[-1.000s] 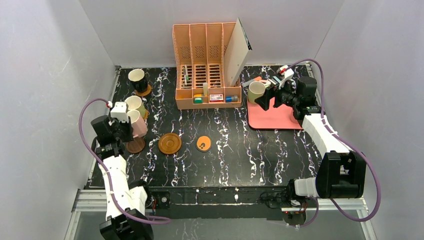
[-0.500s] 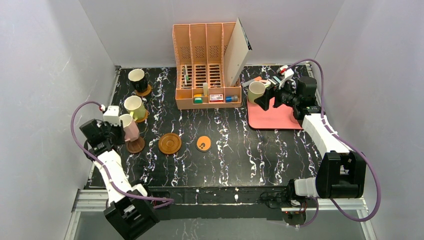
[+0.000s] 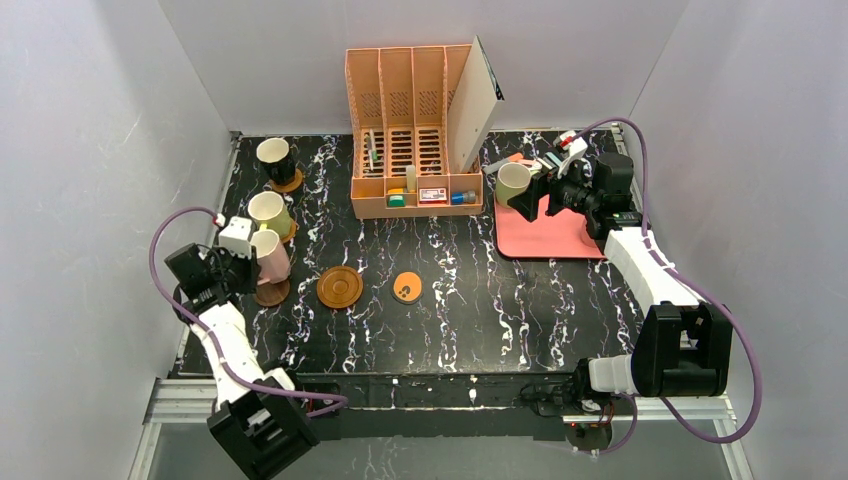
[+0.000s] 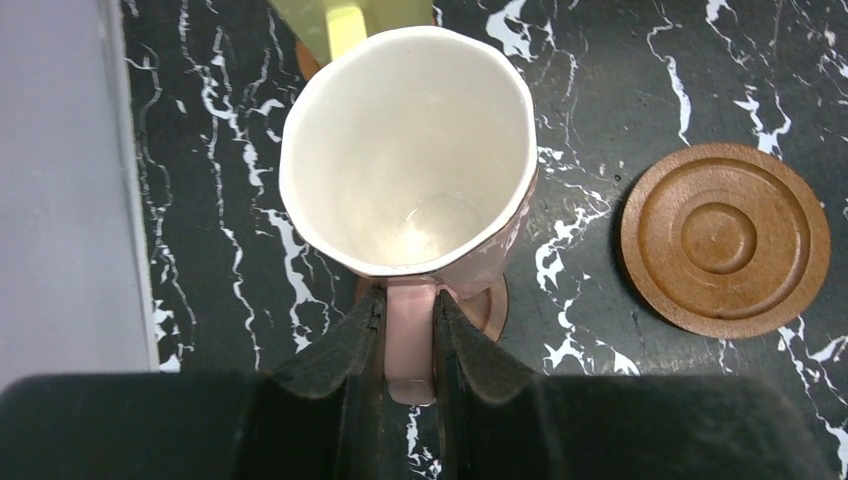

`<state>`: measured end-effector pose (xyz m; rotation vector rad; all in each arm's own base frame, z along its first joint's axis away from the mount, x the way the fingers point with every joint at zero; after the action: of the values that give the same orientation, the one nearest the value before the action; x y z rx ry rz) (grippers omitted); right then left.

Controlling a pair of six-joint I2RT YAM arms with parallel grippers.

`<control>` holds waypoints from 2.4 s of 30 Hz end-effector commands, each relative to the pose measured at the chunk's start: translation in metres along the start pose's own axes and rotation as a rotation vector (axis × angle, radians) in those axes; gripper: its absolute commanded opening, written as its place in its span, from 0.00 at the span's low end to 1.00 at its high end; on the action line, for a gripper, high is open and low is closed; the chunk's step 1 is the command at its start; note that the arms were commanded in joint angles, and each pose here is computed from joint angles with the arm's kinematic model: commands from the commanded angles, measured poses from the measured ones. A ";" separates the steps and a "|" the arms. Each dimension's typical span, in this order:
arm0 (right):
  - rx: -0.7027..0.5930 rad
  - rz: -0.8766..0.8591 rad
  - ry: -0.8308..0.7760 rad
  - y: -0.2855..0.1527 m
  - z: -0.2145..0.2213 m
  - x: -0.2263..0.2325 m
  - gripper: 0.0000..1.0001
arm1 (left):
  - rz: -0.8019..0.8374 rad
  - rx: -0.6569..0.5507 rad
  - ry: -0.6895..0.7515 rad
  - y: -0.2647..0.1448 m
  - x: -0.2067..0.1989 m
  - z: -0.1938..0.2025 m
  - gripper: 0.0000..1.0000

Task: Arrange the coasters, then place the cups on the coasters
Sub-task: Place the cup on the coaster.

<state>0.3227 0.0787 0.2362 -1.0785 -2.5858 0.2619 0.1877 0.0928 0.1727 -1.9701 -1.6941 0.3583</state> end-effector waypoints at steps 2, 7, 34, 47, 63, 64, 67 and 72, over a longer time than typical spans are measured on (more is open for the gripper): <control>-0.052 -0.023 -0.026 -0.003 -0.017 0.005 0.98 | 0.059 -0.088 0.102 -0.004 0.003 -0.022 0.00; -0.053 -0.023 -0.026 -0.003 -0.018 0.005 0.98 | -0.005 -0.105 0.120 -0.007 0.008 -0.013 0.00; -0.060 -0.012 -0.037 -0.005 -0.020 0.006 0.98 | 0.047 -0.174 0.107 -0.023 0.020 0.022 0.00; -0.058 -0.012 -0.037 -0.005 -0.020 0.006 0.98 | 0.098 -0.153 0.159 -0.018 0.007 0.039 0.00; -0.061 -0.012 -0.042 -0.006 -0.021 0.006 0.98 | 0.125 -0.097 0.150 -0.018 0.005 0.046 0.06; -0.062 -0.012 -0.042 -0.006 -0.021 0.007 0.98 | 0.130 -0.094 0.151 -0.019 0.004 0.046 0.07; -0.063 -0.012 -0.044 -0.007 -0.022 0.007 0.98 | 0.135 -0.091 0.160 -0.021 0.002 0.046 0.09; -0.062 -0.013 -0.043 -0.007 -0.021 0.007 0.98 | 0.124 -0.096 0.181 -0.024 0.000 0.044 0.15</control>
<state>0.3214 0.0794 0.2376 -1.0728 -2.5750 0.2485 0.1479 0.1111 0.1417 -2.0831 -1.5229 0.1606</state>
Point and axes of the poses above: each gripper's point midway between its finger pads, its own y axis out along the fingers, its own x axis along the line the jaws close on, z = x × y, the point moved 8 cm from there along -y, back along the fingers, and after that the axes turned 1 degree about y, right-handed, at the moved point
